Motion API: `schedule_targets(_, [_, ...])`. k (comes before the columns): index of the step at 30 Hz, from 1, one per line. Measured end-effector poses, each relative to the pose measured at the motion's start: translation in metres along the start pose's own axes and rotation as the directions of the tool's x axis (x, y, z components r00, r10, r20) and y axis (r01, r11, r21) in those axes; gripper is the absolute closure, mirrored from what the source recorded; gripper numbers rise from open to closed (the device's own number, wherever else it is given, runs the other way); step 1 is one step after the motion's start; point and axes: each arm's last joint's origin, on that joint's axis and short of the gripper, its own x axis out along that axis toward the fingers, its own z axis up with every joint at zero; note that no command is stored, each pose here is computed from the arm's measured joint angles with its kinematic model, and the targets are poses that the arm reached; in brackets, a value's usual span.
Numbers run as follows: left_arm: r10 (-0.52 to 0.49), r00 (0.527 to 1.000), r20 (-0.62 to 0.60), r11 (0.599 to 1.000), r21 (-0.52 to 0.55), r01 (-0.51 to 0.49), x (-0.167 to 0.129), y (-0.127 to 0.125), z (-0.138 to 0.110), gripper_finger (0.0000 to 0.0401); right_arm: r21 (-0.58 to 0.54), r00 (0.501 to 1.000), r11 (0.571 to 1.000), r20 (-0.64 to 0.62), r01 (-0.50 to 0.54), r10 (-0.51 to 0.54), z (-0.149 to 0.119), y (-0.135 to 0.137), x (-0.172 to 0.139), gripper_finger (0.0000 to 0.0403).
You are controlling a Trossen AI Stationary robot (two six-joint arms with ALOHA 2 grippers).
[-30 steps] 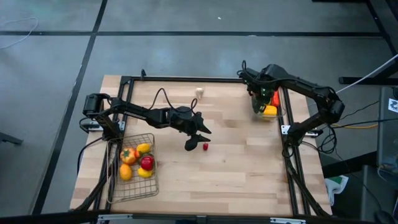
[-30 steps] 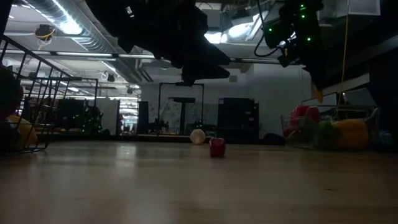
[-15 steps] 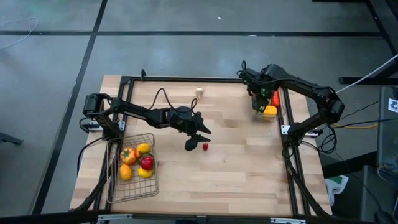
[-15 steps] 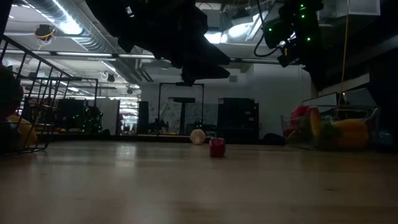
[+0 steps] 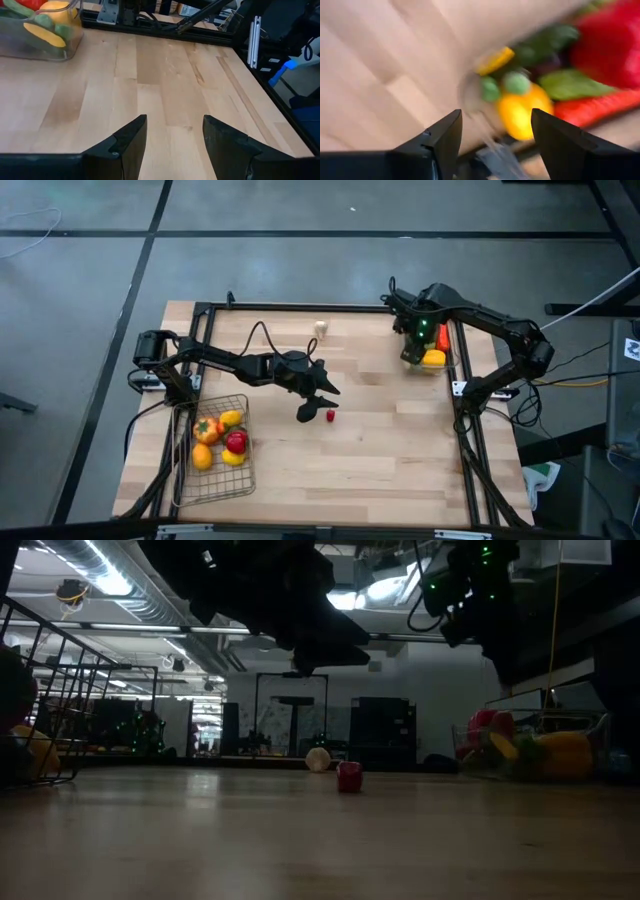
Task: Sort produce into baskets
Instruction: Put the red chili pepper into the transparent bin
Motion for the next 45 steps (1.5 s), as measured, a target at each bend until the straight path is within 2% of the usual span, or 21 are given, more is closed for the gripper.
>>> schedule_targets(4, [0.005, 1.000, 0.001, 1.000, 0.004, -0.005, 0.000, 0.000, 0.000, 0.0212, 0.000, 0.993, 0.996, 0.069, -0.094, 0.094, 0.007, 0.008, 0.000, 0.0166])
schedule_targets(10, [0.009, 1.000, 0.001, 1.000, 0.006, -0.009, 0.000, 0.001, 0.000, 0.0212, -0.104, 0.984, 0.994, 0.171, -0.029, 0.047, 0.016, 0.033, -0.002, 0.0166])
schedule_targets(13, [0.009, 1.000, 0.001, 1.000, 0.006, -0.009, 0.000, 0.001, 0.000, 0.0212, -0.176, 0.967, 0.984, 0.247, -0.011, 0.055, 0.022, 0.053, -0.004, 0.0166])
schedule_targets(16, [0.014, 1.000, 0.001, 1.000, 0.004, -0.014, -0.001, 0.002, 0.000, 0.0212, -0.258, 0.937, 0.966, 0.338, -0.003, 0.093, 0.027, 0.078, -0.007, 0.0166])
schedule_targets(23, [0.071, 0.997, -0.005, 0.997, -0.024, -0.071, -0.014, 0.020, 0.006, 0.0212, -0.440, 0.829, 0.898, 0.508, 0.016, 0.234, 0.028, 0.138, -0.017, 0.0166])
schedule_targets(25, [0.095, 0.995, -0.034, 0.994, -0.042, -0.097, -0.021, 0.027, 0.006, 0.0212, -0.487, 0.811, 0.873, 0.518, 0.021, 0.270, 0.027, 0.155, -0.016, 0.0166])
schedule_targets(28, [0.128, 0.989, -0.074, 0.989, -0.068, -0.133, -0.030, 0.037, 0.006, 0.0212, -0.566, 0.813, 0.822, 0.503, 0.055, 0.292, 0.025, 0.177, -0.008, 0.0166])
schedule_targets(33, [0.166, 0.975, -0.151, 0.977, -0.107, -0.183, -0.039, 0.051, 0.000, 0.0212, -0.655, 0.833, 0.740, 0.489, 0.153, 0.260, 0.030, 0.207, 0.015, 0.0166])
schedule_targets(36, [0.180, 0.964, -0.195, 0.970, -0.126, -0.206, -0.043, 0.057, -0.005, 0.0212, -0.676, 0.837, 0.715, 0.486, 0.177, 0.252, 0.038, 0.222, 0.031, 0.0166])
schedule_targets(43, [0.189, 0.945, -0.265, 0.960, -0.151, -0.234, -0.047, 0.063, -0.012, 0.0212, -0.688, 0.845, 0.703, 0.474, 0.180, 0.247, 0.060, 0.239, 0.069, 0.0166])
schedule_targets(45, [0.189, 0.943, -0.273, 0.960, -0.152, -0.236, -0.047, 0.063, -0.012, 0.0212, -0.717, 0.858, 0.671, 0.454, 0.190, 0.241, 0.063, 0.242, 0.079, 0.0166])
